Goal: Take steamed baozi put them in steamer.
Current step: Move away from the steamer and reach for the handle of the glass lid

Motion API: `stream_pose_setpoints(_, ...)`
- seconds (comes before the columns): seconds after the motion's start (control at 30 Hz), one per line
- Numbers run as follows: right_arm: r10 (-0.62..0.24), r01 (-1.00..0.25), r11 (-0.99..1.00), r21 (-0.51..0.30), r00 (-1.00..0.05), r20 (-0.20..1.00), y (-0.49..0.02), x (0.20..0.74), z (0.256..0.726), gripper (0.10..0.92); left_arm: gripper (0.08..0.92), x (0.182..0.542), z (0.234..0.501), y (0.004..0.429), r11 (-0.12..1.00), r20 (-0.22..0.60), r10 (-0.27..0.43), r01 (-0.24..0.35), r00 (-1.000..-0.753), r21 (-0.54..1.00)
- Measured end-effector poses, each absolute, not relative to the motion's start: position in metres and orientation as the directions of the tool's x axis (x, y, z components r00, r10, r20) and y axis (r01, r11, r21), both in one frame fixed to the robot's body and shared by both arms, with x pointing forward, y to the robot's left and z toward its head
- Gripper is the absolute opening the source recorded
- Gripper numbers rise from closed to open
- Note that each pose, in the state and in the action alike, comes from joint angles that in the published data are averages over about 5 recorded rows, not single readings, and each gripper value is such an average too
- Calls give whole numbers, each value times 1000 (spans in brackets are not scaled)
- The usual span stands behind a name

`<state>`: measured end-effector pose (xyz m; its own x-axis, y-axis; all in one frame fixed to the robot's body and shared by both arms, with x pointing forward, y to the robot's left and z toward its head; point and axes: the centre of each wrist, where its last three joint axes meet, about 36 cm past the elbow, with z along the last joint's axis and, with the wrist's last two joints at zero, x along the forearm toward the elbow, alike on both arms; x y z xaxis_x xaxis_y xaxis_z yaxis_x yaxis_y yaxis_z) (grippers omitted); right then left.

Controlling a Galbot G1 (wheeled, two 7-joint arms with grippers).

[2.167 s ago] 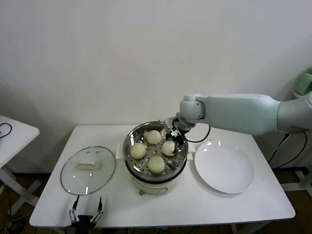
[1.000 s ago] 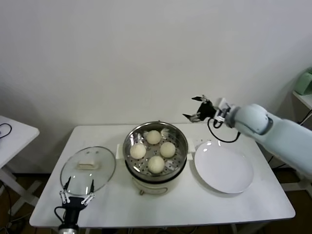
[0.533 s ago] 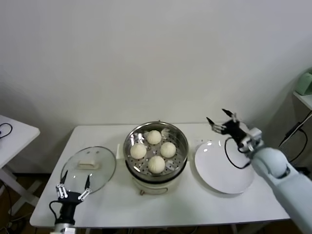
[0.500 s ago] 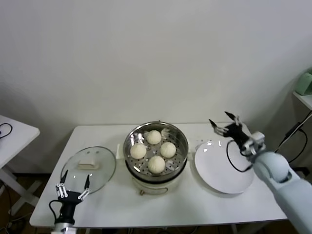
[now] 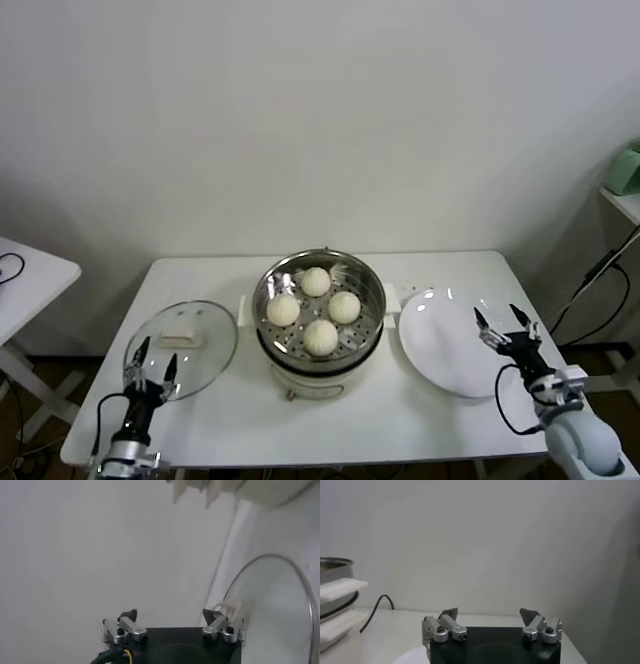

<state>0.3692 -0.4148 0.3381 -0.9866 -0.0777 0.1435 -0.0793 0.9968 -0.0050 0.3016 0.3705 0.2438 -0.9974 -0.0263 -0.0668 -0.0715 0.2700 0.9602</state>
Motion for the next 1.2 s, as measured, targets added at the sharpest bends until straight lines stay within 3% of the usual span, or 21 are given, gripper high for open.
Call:
stream_pose_setpoints(0.43,-7,-3,1000,28,-991,134,-428,338,324,823,823,336,239,380,34,-28,31,-27,-999,999)
stream_pose_setpoints(1.2,19,26,998,53,-992,127,-434,324,314,823,823,366,243,392,-93,64,34,61,-997,994)
